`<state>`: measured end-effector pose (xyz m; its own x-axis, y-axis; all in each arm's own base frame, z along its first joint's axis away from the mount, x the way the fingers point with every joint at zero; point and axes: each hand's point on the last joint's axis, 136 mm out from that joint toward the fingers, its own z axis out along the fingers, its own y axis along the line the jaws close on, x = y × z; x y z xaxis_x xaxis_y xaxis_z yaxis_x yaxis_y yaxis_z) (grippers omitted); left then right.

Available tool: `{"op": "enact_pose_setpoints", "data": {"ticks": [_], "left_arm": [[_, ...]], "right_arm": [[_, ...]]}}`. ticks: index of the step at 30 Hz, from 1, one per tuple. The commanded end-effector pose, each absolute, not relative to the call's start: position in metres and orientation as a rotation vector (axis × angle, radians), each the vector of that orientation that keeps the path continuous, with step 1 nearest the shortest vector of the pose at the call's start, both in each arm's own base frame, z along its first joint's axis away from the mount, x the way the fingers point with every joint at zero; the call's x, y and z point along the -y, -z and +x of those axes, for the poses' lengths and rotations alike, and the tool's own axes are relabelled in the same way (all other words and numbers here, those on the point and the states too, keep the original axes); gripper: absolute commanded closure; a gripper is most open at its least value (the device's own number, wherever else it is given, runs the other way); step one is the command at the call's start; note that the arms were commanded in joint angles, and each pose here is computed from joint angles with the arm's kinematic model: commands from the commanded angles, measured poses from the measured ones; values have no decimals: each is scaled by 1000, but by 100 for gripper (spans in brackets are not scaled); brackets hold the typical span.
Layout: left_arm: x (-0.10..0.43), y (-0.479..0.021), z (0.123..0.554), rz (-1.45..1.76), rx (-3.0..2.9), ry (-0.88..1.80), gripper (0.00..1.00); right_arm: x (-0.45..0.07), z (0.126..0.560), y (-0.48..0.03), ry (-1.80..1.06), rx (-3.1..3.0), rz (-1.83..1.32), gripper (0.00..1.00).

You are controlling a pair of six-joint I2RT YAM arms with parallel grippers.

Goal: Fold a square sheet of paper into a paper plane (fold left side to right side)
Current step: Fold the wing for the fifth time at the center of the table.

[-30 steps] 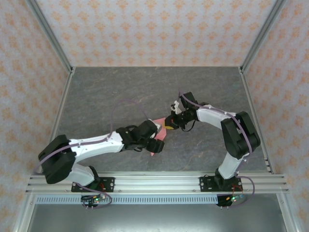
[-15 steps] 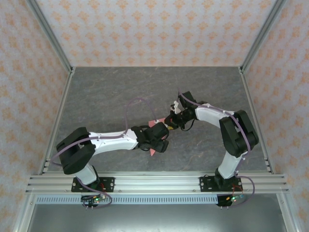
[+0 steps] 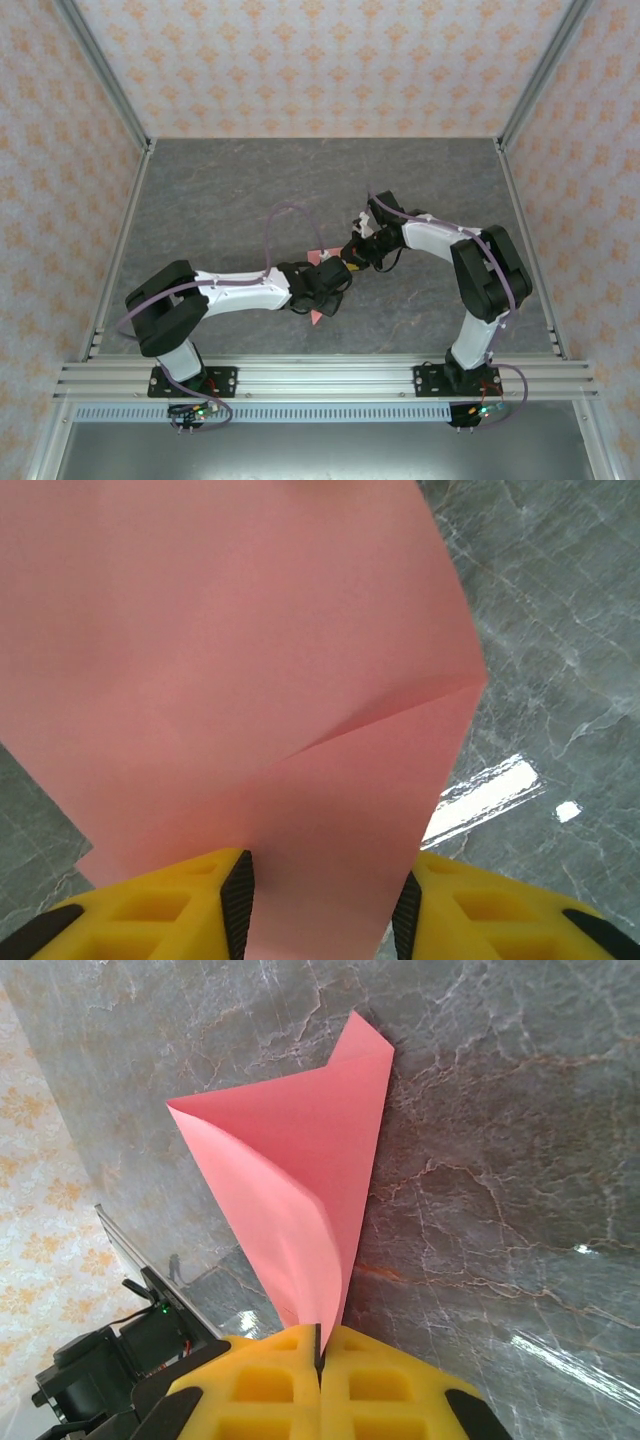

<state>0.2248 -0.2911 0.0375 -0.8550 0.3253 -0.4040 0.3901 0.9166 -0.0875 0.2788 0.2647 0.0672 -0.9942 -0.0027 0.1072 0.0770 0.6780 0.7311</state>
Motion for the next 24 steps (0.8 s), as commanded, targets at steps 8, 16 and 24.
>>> {"op": "enact_pose_setpoints", "data": {"ticks": [8,16,24], "left_arm": [[289,-44,228,510,-2675,198,72],[293,-54,228,515,-2655,234,66],[285,-62,220,579,-2608,198,43]], "right_arm": [[-267,280,-68,1185,2793,-52,100],[-266,281,-68,1186,2792,-70,100],[-268,282,-81,1212,2783,-101,100]]}}
